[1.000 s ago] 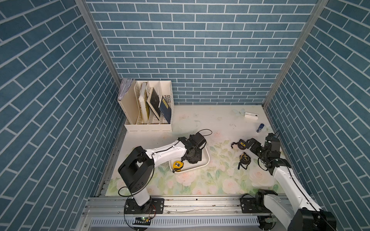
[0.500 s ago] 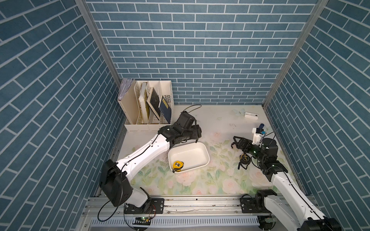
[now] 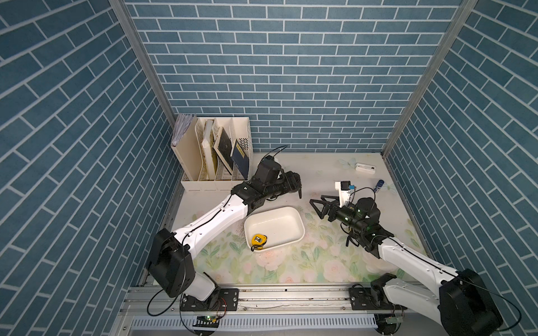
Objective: Take the tape measure out of the storage box
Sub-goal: Pick up the tape measure from the storage box.
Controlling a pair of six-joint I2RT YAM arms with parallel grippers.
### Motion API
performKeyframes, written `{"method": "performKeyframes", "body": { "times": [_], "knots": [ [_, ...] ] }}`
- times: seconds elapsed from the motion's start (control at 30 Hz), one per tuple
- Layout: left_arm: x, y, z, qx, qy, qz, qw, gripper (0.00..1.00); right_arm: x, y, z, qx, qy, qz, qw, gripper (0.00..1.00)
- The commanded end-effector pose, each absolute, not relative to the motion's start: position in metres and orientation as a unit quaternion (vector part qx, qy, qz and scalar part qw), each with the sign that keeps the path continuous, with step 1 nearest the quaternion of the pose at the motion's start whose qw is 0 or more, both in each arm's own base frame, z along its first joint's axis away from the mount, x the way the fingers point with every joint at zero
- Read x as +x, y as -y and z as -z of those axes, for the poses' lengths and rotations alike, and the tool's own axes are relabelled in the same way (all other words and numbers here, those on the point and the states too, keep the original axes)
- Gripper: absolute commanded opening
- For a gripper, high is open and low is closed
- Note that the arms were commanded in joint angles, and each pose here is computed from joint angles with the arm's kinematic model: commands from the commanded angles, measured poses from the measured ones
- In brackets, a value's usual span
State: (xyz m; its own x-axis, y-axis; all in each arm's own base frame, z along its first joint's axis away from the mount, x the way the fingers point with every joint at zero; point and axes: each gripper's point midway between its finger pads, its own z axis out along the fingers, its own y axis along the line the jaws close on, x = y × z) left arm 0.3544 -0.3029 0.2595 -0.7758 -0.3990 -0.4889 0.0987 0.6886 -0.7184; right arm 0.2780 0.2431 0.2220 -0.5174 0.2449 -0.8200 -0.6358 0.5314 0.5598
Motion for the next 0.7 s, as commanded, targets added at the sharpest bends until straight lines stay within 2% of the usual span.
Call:
{"method": "performKeyframes", "body": {
  "times": [0.0, 0.37, 0.67],
  "knots": [
    [0.358, 0.306, -0.284, -0.096, -0.833, 0.421, 0.346, 0.00, 0.286, -0.257, -0.265, -0.156, -0.685, -0.474, 0.531, 0.90],
    [0.354, 0.305, -0.277, -0.114, -0.825, 0.439, 0.336, 0.00, 0.303, -0.298, -0.271, -0.183, -0.677, -0.472, 0.534, 0.79],
    [0.352, 0.301, -0.281, -0.124, -0.820, 0.445, 0.338, 0.00, 0.310, -0.315, -0.265, -0.185, -0.679, -0.475, 0.528, 0.76]
  ]
}}
